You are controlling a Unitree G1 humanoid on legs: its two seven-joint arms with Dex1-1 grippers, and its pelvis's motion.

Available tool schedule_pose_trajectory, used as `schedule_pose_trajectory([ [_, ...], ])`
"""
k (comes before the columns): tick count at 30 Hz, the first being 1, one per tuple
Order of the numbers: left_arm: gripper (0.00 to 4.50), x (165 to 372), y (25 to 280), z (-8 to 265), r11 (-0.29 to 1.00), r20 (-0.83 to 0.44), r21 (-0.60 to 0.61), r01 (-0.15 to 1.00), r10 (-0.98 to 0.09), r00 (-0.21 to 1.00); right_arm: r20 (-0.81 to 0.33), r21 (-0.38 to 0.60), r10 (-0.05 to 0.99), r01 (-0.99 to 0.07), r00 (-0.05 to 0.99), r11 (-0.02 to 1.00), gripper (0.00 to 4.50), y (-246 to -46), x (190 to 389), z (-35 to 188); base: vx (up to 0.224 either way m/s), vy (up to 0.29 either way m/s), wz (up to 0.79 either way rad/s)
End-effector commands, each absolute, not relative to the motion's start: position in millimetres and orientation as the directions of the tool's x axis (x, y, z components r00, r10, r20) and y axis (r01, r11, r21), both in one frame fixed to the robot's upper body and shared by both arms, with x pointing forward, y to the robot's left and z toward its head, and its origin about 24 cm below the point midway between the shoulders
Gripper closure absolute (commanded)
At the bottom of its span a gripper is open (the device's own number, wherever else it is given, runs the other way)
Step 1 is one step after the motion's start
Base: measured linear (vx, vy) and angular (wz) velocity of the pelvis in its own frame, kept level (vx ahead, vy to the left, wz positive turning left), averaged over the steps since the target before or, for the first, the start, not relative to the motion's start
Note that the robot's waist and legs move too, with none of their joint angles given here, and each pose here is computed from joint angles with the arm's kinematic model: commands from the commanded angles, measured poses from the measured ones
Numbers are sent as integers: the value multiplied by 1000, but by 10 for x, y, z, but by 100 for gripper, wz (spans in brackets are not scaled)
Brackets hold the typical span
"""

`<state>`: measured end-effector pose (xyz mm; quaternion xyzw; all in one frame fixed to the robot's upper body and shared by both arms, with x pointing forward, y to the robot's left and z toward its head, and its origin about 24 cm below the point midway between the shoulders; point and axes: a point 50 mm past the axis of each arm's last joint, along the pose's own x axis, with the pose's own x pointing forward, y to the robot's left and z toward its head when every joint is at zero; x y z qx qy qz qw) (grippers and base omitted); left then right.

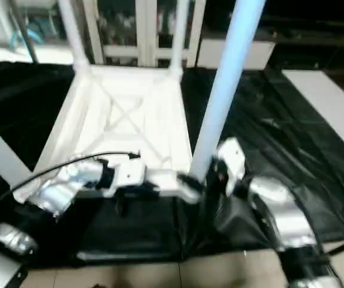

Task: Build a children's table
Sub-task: Rotate leg to tighten

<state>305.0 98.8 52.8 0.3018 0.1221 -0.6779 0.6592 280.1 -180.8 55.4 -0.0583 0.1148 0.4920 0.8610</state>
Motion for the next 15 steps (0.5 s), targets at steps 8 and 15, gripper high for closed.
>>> schedule_pose_trajectory([
  [8, 450, 2816, 913, 273, -268, -654, 69, 961, -740, -160, -281, 63, 895, -924, 345, 376, 6, -1698, 2797, 553, 0, 0, 0],
  [15, 450, 2818, 958, 267, -269, -669, 59, 961, -726, -162, -321, 74, 903, -943, 285, 323, 59, -1748, 2757, 526, 0, 0, 0],
])
